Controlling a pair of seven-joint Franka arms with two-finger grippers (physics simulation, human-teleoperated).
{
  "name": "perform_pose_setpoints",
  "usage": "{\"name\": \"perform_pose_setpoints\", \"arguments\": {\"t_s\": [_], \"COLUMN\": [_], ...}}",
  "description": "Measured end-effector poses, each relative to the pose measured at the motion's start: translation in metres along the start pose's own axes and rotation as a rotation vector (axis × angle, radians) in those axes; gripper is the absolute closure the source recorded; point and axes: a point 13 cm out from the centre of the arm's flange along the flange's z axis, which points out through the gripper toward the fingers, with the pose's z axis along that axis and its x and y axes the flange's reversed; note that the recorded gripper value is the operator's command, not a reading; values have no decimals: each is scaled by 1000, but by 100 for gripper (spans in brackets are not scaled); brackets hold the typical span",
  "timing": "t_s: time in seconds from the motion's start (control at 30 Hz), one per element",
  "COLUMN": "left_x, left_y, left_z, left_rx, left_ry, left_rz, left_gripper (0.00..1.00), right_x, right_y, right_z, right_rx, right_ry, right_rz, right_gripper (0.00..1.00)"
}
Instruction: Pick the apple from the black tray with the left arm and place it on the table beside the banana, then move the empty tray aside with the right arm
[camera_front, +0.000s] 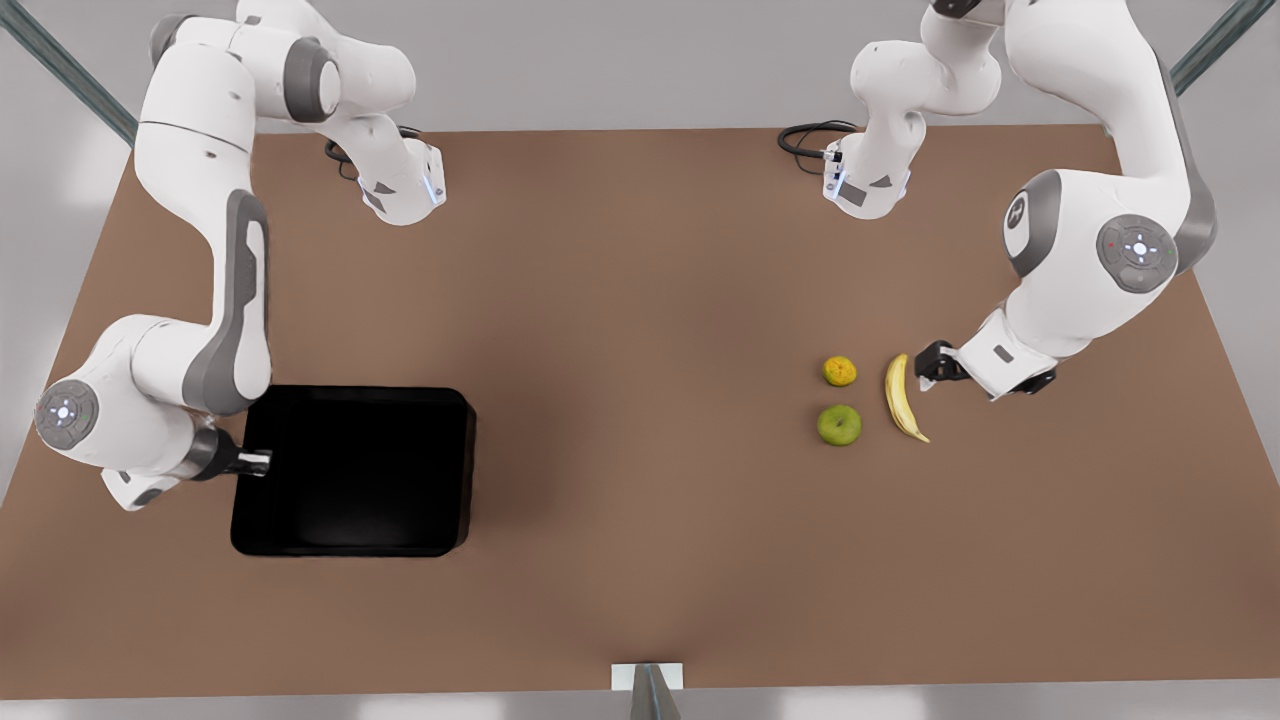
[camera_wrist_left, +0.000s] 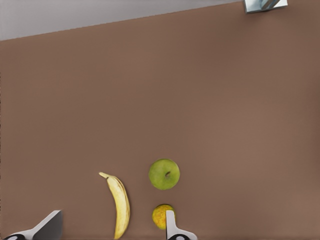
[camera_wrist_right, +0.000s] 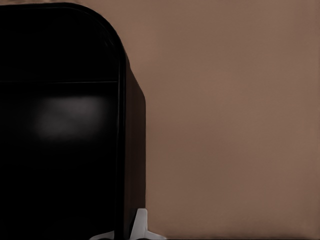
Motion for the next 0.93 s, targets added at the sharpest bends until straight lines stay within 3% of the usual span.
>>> {"name": "perform_pose_setpoints", "arguments": {"t_s": [0.13,0.27,0.33,0.4,0.43,0.53,0.67,0.77,0.93], "left_x": [0,-1,-2,-2,-2,-6,-11,-12,-12], "left_y": [1,2,6,10,11,11,14,16,15], "left_z": [0,1,3,4,4,0,0,1,1], "left_rx": [-10,-14,-31,-51,-58,-72,-73,-72,-71], "left_ry": [0,0,3,6,7,-3,-8,-6,-6], "left_rz": [3,2,5,8,10,21,31,34,45], "left_gripper": [0,0,0,0,0,0,0,0,0], "right_x": [-2,-10,-13,-17,-19,-37,-64,-50,-38], "right_y": [-28,-49,-59,-62,-63,-43,70,120,113], "right_z": [57,104,116,119,117,76,-43,-80,-97], "right_rx": [-17,-7,1,9,14,9,-40,-49,12], "right_ry": [82,98,93,82,73,-6,-154,-160,-128], "right_rz": [-77,-157,-193,-231,-249,-306,-469,-572,-556], "right_gripper": [92,90,80,19,0,0,0,0,0]}}
